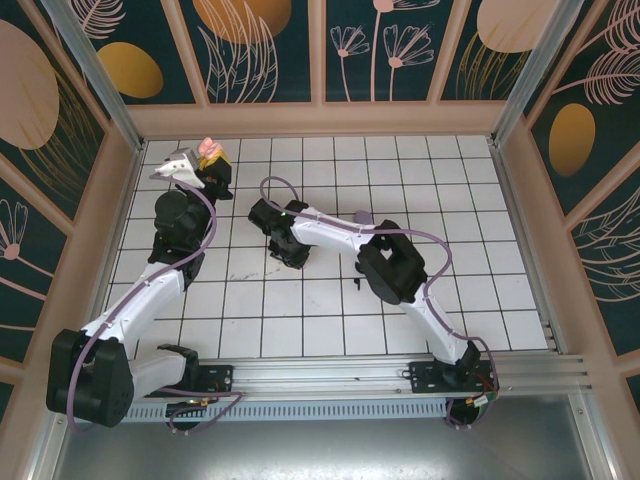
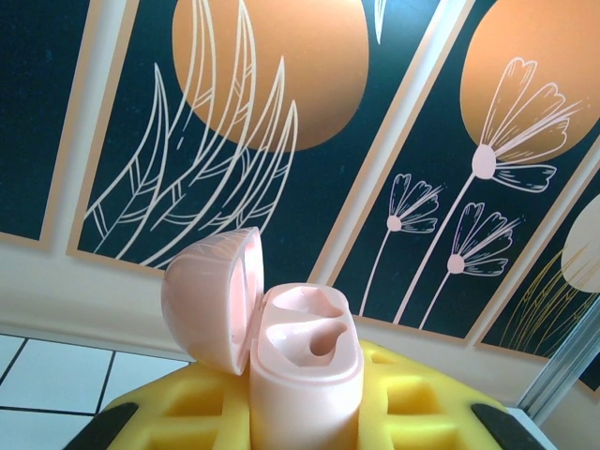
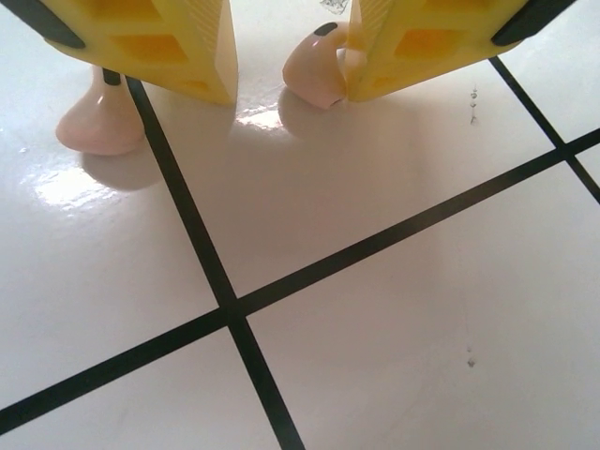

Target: Insert the wireless bluetooth earbuds into the charging case

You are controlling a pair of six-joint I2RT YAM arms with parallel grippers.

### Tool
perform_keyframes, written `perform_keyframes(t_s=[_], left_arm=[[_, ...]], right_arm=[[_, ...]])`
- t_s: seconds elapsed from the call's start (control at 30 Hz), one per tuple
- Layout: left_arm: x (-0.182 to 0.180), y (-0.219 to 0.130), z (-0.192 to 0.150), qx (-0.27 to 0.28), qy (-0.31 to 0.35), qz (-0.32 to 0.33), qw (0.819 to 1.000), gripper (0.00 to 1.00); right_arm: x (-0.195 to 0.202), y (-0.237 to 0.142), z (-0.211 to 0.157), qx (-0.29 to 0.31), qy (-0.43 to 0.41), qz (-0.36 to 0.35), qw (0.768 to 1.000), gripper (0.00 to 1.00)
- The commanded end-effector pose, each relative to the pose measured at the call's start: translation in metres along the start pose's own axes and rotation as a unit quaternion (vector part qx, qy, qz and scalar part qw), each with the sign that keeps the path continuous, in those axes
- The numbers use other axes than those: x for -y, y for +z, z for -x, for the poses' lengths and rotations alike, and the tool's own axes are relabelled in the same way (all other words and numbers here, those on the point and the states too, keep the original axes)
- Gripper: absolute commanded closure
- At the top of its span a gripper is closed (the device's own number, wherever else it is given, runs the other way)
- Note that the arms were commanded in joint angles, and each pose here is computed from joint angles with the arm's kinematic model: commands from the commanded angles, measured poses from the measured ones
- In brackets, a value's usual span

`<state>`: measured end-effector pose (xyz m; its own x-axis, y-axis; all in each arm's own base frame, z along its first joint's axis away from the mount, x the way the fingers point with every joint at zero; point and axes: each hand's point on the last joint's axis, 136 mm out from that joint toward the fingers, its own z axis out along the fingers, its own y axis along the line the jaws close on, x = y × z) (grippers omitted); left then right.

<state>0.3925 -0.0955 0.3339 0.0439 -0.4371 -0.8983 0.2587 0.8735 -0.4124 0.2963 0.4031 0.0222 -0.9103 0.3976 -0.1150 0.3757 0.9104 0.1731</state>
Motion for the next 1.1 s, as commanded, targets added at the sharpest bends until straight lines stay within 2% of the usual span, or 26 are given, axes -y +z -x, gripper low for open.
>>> perform_keyframes(t_s=[0.0,0.63,1.07], left_arm=[[0.005,-0.001,0.01,0.023,-0.008,-0.015,1.0,1.0],[0.004,0.001,0.007,0.019,-0.009,-0.015,1.0,1.0],[0.006,0.0,0.007,0.013,-0.014,-0.02,1.0,1.0]], right_arm=[[0.001,0.003,-0.005,-0.007,-0.007,-0.005,1.0,0.64],[-0.007,0.014,-0.014,-0.024,-0.009,0.001,1.0,0.71],[-0.012,0.011,-0.011,-0.017,-0.025,0.014,0.999,0.85]])
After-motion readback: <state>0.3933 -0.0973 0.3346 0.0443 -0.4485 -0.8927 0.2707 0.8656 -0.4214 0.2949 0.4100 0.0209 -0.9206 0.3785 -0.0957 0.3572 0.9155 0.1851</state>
